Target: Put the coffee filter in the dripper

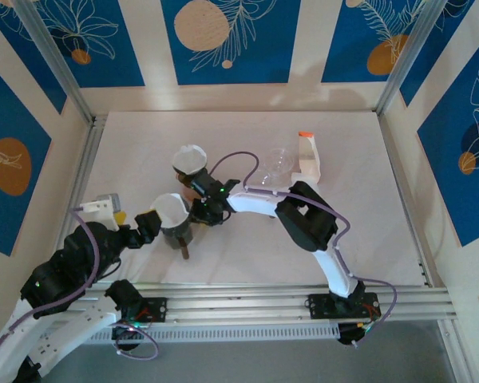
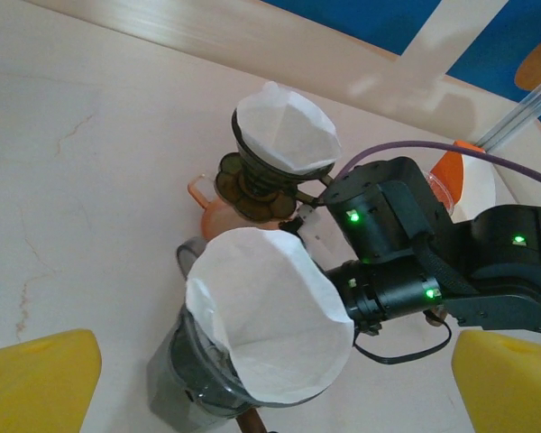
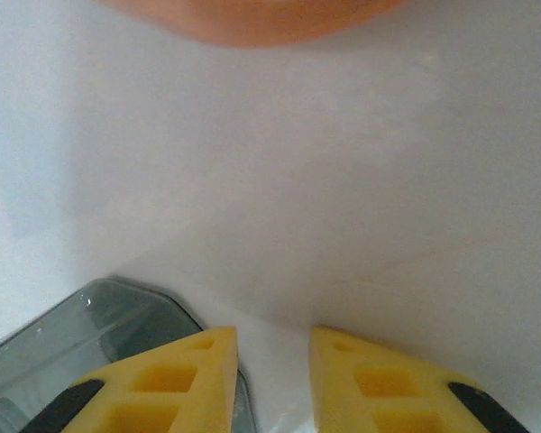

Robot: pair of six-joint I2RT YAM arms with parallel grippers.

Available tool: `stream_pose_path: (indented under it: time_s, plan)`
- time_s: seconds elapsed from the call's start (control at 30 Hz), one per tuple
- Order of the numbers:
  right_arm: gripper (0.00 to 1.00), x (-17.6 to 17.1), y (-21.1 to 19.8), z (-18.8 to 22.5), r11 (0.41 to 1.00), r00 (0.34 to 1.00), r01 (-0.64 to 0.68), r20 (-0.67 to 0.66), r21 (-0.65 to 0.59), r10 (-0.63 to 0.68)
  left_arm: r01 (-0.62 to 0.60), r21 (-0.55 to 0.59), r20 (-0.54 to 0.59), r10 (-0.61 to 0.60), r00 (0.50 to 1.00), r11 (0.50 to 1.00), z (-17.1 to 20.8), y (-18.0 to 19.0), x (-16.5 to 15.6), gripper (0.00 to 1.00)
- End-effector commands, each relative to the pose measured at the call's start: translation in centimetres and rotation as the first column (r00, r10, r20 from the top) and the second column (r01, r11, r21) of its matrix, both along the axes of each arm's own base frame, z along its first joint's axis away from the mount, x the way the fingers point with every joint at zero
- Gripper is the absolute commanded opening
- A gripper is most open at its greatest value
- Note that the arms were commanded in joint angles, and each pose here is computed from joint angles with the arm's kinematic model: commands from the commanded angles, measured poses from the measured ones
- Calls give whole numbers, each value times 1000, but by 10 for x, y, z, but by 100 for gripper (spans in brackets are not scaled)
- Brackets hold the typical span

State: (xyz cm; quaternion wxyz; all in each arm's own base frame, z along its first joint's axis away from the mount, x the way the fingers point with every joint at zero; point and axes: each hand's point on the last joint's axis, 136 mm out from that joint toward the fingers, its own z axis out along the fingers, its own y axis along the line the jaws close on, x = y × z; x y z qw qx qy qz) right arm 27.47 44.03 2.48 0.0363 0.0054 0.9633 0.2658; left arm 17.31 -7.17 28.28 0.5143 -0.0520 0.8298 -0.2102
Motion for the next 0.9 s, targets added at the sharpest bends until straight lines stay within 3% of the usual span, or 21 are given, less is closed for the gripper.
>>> stream_pose_path:
  time_s: [0.0, 0.33, 0.6, 0.87]
  plan:
    - [28, -5, 3, 6, 1000, 1000, -22, -6, -7, 22, -13, -4, 47, 13, 999, 1000, 16, 5, 0, 100]
    - [33, -23, -47, 38, 998, 995, -19, 96, -67, 25, 30, -3, 59, -29, 998, 1000, 21, -11, 10, 100]
    - [45, -50, -109, 99, 993, 967, -39, 246, -110, 65, 77, -5, 50, -77, 996, 997, 18, -28, 17, 100]
    - [59, -30, -198, 141, 956, 930, 77, 367, -282, 33, 103, -10, 30, -103, 994, 995, 9, -41, 23, 100]
